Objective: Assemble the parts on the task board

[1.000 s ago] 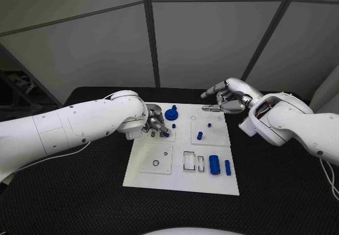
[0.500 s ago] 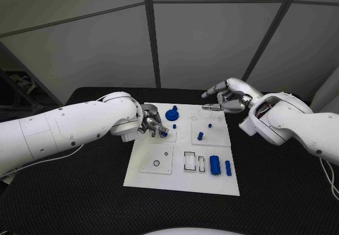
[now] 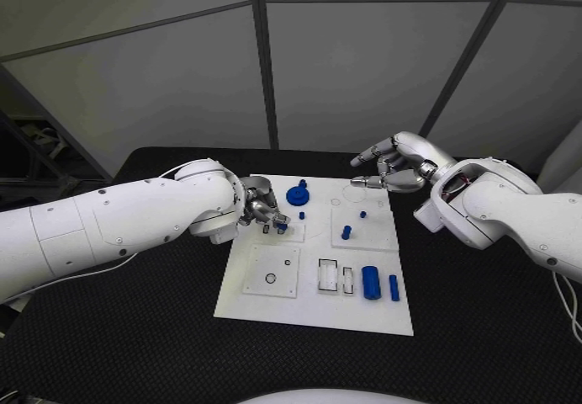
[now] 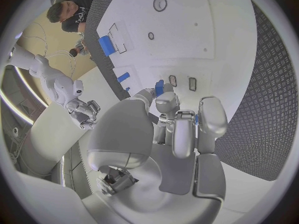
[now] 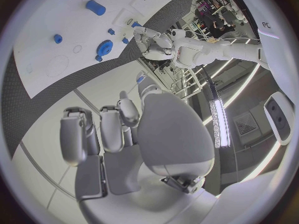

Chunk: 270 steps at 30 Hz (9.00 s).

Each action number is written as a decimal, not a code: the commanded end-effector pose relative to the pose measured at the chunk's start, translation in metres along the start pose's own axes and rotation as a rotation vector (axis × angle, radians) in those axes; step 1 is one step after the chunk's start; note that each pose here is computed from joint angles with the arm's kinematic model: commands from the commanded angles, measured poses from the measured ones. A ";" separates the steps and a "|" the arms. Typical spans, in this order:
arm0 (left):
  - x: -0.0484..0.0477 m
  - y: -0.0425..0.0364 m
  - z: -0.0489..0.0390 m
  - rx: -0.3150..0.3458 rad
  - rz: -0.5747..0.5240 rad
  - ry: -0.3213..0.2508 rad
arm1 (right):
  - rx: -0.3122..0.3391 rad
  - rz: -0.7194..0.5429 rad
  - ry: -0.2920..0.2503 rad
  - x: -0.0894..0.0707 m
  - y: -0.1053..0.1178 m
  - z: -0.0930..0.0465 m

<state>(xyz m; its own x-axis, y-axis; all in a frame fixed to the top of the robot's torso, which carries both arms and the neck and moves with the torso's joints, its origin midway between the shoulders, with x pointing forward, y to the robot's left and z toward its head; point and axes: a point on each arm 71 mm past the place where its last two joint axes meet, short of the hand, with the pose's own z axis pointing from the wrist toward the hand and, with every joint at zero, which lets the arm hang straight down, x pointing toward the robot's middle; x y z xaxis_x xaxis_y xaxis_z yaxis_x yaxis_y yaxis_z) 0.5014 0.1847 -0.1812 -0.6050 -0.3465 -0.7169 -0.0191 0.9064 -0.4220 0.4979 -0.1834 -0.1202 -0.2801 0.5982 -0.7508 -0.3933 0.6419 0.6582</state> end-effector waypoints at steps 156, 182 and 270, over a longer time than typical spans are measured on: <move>0.0143 -0.0039 0.0162 -0.074 0.156 0.049 | 0.011 -0.014 -0.002 0.000 0.003 -0.002; 0.0094 -0.0010 0.0161 -0.076 0.124 0.000 | 0.012 -0.015 -0.010 -0.001 0.002 -0.002; -0.0746 0.0243 0.0584 -0.247 0.126 0.090 | 0.020 -0.014 -0.010 -0.001 -0.001 0.001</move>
<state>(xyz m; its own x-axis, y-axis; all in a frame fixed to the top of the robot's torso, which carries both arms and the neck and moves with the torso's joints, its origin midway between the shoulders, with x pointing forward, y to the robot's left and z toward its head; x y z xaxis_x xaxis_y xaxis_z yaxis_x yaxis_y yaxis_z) 0.5937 0.2201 -0.1699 -0.6642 -0.2389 -0.7083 -0.1422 0.9706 -0.1941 0.4999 -0.1852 -0.1218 -0.2686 0.5930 -0.7591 -0.3713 0.6634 0.6496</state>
